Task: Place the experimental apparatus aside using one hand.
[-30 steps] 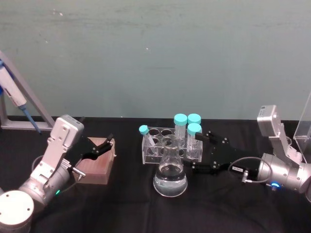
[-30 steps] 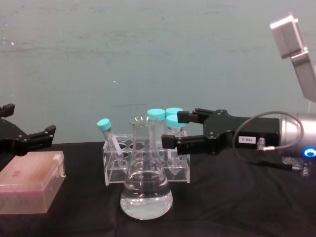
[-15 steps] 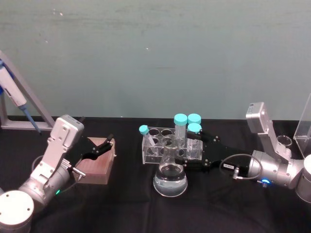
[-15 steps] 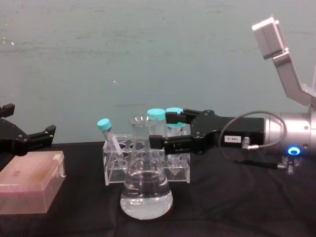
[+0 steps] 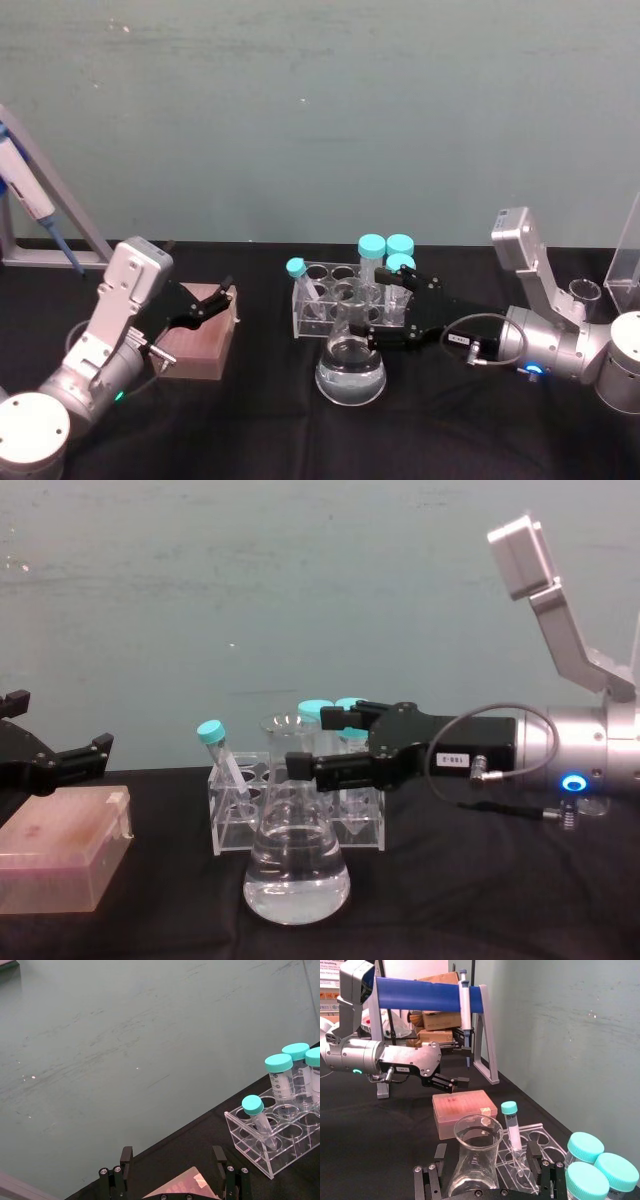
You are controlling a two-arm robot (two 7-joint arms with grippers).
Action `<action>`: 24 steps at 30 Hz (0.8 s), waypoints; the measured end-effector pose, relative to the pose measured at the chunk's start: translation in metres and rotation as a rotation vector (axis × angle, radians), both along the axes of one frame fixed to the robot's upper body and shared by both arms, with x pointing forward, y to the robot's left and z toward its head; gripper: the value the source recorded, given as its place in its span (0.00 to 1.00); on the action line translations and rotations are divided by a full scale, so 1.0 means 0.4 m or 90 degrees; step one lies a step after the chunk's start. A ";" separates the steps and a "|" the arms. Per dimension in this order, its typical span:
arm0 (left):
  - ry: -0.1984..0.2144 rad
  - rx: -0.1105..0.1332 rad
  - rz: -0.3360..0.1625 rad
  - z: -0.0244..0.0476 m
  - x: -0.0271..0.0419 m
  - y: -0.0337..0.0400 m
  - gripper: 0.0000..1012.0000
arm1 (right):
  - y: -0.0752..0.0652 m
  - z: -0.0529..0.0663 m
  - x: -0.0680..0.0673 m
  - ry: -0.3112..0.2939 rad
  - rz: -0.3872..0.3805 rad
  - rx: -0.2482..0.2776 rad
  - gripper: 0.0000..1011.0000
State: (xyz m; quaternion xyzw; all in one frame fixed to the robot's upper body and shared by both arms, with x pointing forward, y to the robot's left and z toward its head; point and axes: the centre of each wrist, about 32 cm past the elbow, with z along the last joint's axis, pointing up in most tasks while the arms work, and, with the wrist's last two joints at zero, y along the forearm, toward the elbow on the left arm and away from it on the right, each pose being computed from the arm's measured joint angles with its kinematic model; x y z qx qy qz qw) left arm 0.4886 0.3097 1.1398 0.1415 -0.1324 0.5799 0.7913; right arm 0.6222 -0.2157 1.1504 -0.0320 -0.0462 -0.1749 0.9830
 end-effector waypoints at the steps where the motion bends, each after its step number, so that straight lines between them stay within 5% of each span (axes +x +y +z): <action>1: 0.000 0.000 0.000 0.000 0.000 0.000 0.99 | 0.001 0.000 0.001 0.000 0.000 0.000 0.99; 24: 0.000 0.000 0.000 0.000 0.000 0.000 0.99 | 0.038 -0.006 0.011 0.006 0.012 -0.004 0.99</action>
